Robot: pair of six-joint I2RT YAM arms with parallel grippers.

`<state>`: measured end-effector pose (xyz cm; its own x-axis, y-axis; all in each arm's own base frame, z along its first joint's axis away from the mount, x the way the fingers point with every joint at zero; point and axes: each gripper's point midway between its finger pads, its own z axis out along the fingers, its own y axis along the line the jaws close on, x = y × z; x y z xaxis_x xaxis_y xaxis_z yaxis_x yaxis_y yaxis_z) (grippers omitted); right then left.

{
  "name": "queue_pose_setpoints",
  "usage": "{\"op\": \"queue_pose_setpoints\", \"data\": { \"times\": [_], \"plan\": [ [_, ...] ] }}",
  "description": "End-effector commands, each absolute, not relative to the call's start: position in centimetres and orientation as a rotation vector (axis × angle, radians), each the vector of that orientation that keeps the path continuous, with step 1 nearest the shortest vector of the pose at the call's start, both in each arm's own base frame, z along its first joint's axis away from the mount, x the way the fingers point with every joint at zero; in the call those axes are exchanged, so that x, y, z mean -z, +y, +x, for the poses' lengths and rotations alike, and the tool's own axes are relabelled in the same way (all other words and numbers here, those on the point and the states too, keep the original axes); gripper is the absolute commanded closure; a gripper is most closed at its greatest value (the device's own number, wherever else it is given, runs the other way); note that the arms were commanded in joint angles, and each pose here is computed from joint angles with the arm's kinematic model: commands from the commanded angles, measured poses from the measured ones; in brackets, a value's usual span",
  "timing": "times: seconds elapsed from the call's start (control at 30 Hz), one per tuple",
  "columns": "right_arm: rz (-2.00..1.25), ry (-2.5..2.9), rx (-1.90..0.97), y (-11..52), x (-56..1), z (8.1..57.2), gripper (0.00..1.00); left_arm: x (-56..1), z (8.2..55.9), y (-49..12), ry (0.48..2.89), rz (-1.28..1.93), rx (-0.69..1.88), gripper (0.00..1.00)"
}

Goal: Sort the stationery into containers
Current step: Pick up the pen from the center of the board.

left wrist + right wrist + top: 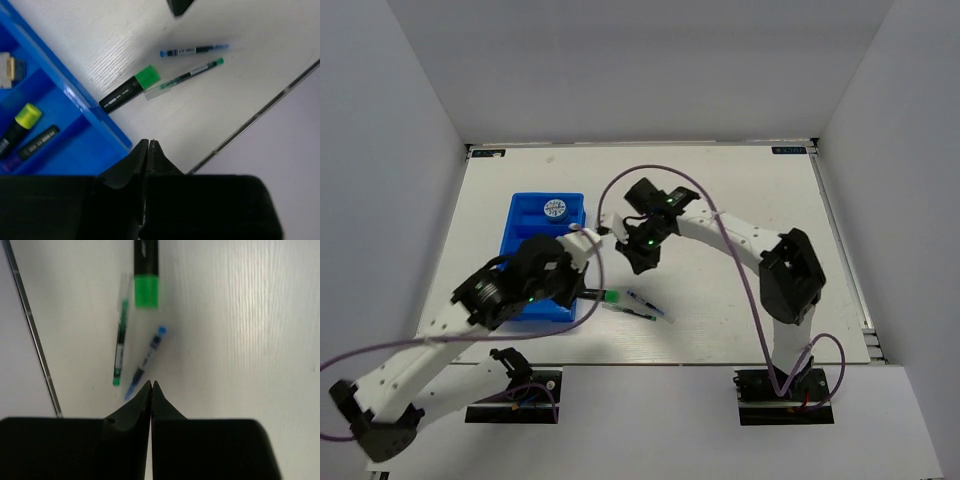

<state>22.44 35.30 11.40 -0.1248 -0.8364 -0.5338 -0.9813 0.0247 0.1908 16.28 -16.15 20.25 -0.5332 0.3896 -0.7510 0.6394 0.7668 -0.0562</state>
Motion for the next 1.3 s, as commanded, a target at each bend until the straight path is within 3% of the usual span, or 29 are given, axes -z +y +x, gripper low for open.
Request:
{"op": "queue_pose_setpoints", "data": {
  "times": [0.0, 0.1, 0.23, 0.37, 0.73, 1.27],
  "plan": [
    [-1.698, 2.152, -0.786, 30.6, -13.3, 22.8, 1.0, -19.2, 16.1, -17.6, 2.132, 1.193, 0.39, 0.85],
    [-1.528, 2.216, -0.707, 27.0, -13.8, 23.7, 1.0, -16.7, 16.3, -19.1, 2.097, 1.424, 0.412, 0.8],
    [-1.299, 2.361, -0.702, 22.1, -12.5, 23.2, 1.0, -13.0, 17.3, -20.7, 2.102, 1.642, 0.422, 0.58],
    [-1.143, 2.348, -0.763, 19.9, -13.5, 22.1, 1.0, -9.9, 17.7, -20.9, 2.148, 1.823, 0.396, 0.45],
    [-0.911, 2.298, -0.906, 17.5, -14.6, 21.4, 1.0, -6.0, 22.4, -20.6, 2.114, 1.837, 0.248, 0.55],
    [-0.852, 2.265, -1.042, 17.1, -15.6, 21.0, 1.0, -2.8, 24.1, -18.0, 2.214, 1.853, 0.161, 0.55]
  ]
}}
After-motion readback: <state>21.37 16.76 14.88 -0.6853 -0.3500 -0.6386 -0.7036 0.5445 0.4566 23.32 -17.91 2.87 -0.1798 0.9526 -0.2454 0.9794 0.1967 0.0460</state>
